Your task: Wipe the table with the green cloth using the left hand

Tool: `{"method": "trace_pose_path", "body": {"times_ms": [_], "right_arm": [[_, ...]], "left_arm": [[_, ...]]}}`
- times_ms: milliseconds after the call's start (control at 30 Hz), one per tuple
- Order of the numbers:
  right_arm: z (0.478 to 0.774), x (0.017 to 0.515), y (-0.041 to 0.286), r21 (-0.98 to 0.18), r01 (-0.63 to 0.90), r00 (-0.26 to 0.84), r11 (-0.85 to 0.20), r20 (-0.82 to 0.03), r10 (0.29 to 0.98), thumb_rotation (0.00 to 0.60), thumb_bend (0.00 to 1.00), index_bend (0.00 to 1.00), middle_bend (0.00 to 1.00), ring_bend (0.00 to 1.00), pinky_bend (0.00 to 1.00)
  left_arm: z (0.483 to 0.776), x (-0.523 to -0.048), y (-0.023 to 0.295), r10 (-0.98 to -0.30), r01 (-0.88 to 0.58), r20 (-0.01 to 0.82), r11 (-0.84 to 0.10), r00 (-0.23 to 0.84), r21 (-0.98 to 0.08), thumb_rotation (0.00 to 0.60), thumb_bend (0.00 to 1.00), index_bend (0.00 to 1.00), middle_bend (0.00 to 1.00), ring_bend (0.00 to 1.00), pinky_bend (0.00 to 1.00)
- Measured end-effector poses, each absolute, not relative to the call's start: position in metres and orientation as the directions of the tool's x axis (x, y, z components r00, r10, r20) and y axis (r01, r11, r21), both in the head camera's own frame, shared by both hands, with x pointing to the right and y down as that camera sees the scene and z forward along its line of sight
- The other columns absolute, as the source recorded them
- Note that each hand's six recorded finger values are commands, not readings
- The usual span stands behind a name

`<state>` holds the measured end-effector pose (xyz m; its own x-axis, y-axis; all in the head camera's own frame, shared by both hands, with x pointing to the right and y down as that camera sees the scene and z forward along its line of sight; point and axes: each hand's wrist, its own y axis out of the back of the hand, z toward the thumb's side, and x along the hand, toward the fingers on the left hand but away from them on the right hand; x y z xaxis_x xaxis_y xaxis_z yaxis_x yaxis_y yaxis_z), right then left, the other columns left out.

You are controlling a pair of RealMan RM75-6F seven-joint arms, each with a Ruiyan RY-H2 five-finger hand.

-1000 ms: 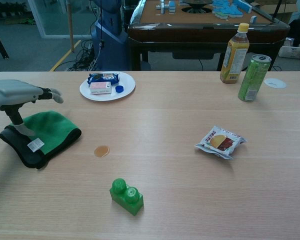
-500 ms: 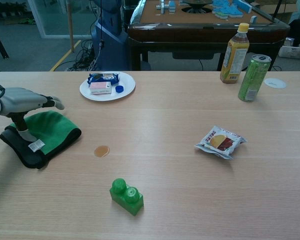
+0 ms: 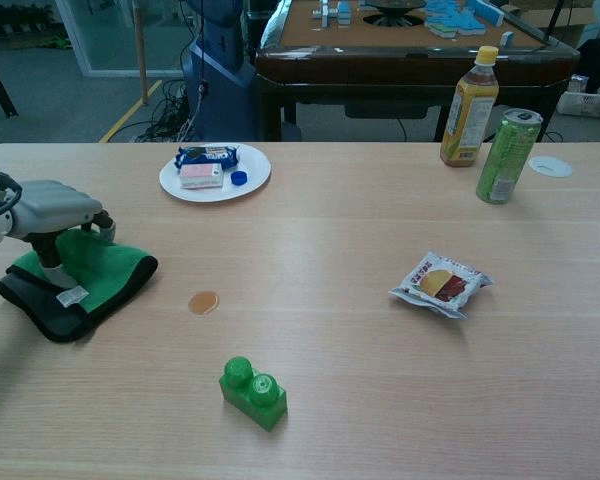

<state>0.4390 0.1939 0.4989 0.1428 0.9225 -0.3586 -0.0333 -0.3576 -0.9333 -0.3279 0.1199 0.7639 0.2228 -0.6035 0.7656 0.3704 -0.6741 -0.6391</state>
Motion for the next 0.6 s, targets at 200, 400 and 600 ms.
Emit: {"method": "trace_pose_path", "body": {"times_ms": [200,400,600], "right_arm": [[0.5,0.438,0.194,-0.933,-0.03,0.146,-0.358,-0.359,0.922,0.6,0.2,0.23,0.26,0.19,0.19],[0.498,0.437,0.194,-0.935,-0.032,0.148,-0.354,-0.355,0.923,0.6,0.2,0.23,0.26,0.19,0.19],[0.497,0.439,0.196,-0.934,-0.033,0.144,-0.355,-0.356,0.923,0.6,0.2,0.23,0.26,0.19,0.19]], "left_arm": [[0.759,-0.325,0.12,-0.621,0.328,0.74,-0.664,0.258,-0.672,0.6,0.14,0.58,0.57,0.58,0.75],[0.751,-0.312,0.122,-0.627,0.238,0.714,-0.676,0.31,-0.697,0.6,0.14,0.59,0.62,0.63,0.82],[0.748,-0.284,0.126,-0.611,0.176,0.694,-0.689,0.38,-0.703,0.6,0.14,0.6,0.63,0.64,0.86]]}}
